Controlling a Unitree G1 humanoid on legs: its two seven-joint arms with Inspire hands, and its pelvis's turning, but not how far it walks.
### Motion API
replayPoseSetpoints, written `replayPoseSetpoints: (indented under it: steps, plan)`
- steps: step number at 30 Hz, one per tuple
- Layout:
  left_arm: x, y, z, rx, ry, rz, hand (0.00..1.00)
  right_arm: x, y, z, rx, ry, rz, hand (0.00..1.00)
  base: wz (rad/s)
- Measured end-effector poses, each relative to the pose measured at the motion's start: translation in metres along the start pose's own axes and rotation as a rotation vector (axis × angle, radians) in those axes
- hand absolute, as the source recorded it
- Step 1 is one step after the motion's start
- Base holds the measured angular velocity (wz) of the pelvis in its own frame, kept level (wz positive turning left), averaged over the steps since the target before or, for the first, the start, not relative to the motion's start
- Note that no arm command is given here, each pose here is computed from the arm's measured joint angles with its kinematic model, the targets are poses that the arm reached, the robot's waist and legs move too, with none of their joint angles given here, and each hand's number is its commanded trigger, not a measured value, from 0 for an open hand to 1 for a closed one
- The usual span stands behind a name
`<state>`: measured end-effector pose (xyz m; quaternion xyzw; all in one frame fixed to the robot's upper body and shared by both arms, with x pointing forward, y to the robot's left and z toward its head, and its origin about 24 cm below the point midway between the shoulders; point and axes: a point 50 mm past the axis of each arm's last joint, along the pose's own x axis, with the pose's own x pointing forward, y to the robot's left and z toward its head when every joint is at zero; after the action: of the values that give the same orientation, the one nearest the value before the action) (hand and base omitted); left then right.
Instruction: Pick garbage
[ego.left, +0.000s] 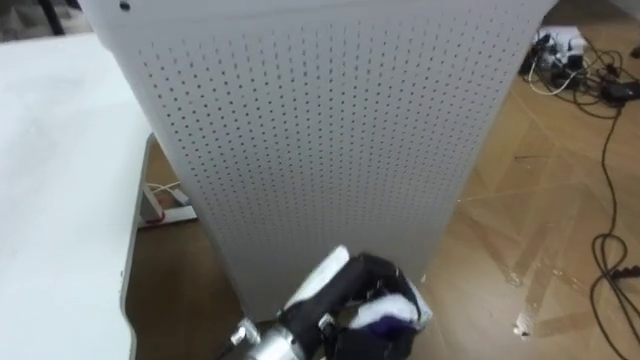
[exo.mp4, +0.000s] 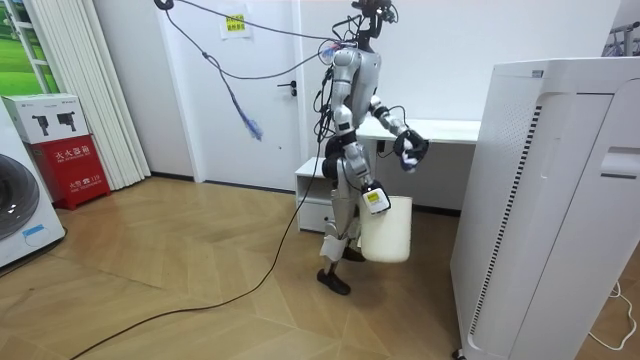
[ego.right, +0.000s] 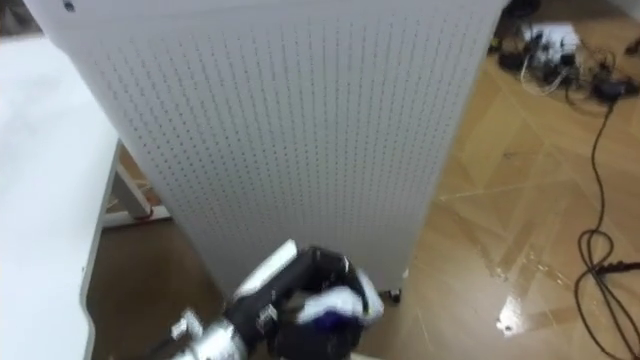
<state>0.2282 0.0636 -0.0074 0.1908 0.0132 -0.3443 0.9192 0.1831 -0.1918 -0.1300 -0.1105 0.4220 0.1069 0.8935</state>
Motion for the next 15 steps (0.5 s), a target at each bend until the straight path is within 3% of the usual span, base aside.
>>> replayPoseSetpoints:
  steps: [6, 15]
  plan:
    - [-0.004, -0.012, -0.032, -0.038, 0.142, -0.035, 1.00, 0.003, 0.006, 0.006, 0.026, -0.017, 0.014, 1.00, 0.00]
    - [-0.015, -0.018, -0.058, -0.013, 0.254, -0.070, 1.00, 0.004, 0.007, 0.011, 0.018, -0.025, 0.042, 1.00, -0.05]
